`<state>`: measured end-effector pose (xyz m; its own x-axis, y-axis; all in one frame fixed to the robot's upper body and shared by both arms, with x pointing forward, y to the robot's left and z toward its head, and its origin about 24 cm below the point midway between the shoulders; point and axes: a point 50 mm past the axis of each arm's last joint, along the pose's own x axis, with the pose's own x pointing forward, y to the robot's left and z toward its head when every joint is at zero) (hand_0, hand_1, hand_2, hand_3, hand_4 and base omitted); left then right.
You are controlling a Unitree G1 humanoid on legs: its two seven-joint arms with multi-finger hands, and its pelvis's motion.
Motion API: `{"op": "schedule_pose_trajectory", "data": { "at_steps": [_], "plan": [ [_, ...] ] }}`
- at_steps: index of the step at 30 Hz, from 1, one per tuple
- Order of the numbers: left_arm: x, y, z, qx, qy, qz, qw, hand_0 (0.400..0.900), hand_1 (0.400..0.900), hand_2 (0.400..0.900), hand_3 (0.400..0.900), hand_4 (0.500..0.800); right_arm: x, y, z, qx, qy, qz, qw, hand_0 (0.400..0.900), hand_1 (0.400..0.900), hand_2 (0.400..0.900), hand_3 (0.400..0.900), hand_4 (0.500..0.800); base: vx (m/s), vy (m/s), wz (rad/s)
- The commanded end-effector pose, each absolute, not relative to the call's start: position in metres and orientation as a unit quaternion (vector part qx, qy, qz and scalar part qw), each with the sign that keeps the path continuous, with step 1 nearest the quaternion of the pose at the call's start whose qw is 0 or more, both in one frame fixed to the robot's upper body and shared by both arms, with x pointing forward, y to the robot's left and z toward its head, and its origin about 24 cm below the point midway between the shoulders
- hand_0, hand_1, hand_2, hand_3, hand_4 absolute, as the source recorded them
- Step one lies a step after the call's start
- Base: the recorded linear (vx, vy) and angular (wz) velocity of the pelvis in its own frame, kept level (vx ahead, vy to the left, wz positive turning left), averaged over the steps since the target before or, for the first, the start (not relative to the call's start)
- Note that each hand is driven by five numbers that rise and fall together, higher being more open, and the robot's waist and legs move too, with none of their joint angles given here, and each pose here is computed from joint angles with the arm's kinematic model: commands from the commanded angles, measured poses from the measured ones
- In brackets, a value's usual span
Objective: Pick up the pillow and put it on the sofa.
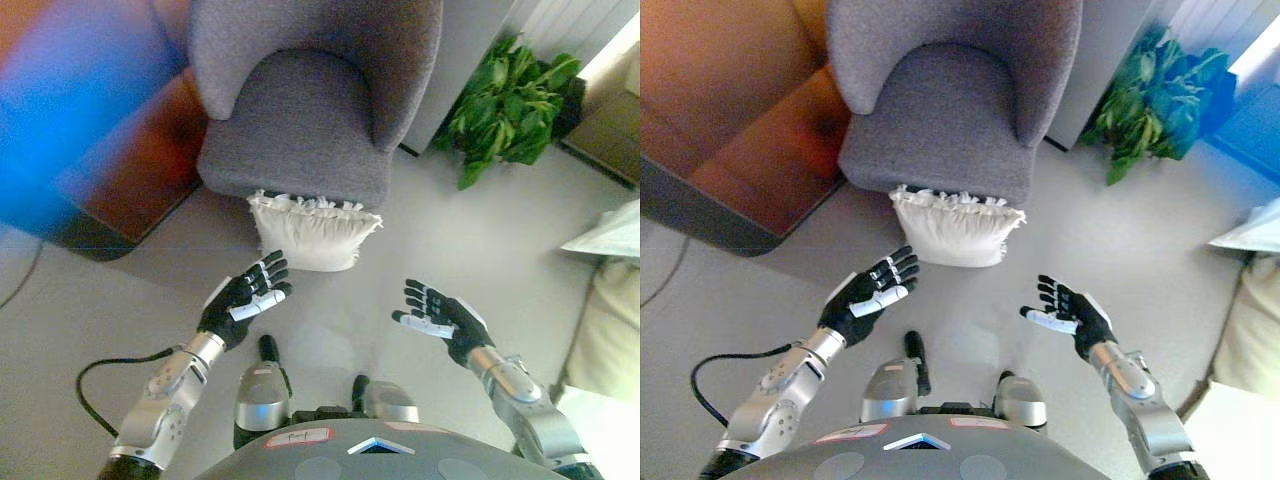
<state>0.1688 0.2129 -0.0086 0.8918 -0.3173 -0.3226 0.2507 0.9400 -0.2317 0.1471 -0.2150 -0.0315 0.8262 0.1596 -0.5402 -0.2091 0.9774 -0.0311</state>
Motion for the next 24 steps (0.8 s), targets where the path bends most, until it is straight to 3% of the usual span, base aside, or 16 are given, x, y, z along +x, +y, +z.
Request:
{"op": "schedule_pose_trajectory", "data": {
  "at_steps": [1,6,10,24],
  "plan": [
    [0.178,0.21,0.022,-0.1,0.088,-0.164,0.977,0.9,0.9,0.9,0.9,0.8,0.163,-0.221,-0.01,-0.069,0.221,0.084,0.969,0.9,0.9,0.9,0.9,0.8,0.142,0.145,-0.02],
    [0.183,0.209,0.024,-0.089,0.086,-0.177,0.976,0.9,0.9,0.9,0.9,0.8,0.163,-0.208,-0.012,-0.091,0.21,0.084,0.97,0.9,0.9,0.9,0.9,0.8,0.23,0.261,0.18],
    [0.188,0.21,0.026,-0.094,0.087,-0.171,0.977,0.9,0.9,0.9,0.9,0.8,0.165,-0.205,-0.013,-0.114,0.203,0.087,0.968,0.9,0.9,0.9,0.9,0.8,0.183,-0.023,0.07],
    [0.189,0.223,0.024,-0.091,0.119,-0.131,0.98,0.9,0.9,0.9,0.9,0.8,0.181,-0.233,0.015,-0.303,0.127,0.061,0.942,0.9,0.9,0.9,0.9,0.8,0.261,-0.324,0.39]
  ]
}}
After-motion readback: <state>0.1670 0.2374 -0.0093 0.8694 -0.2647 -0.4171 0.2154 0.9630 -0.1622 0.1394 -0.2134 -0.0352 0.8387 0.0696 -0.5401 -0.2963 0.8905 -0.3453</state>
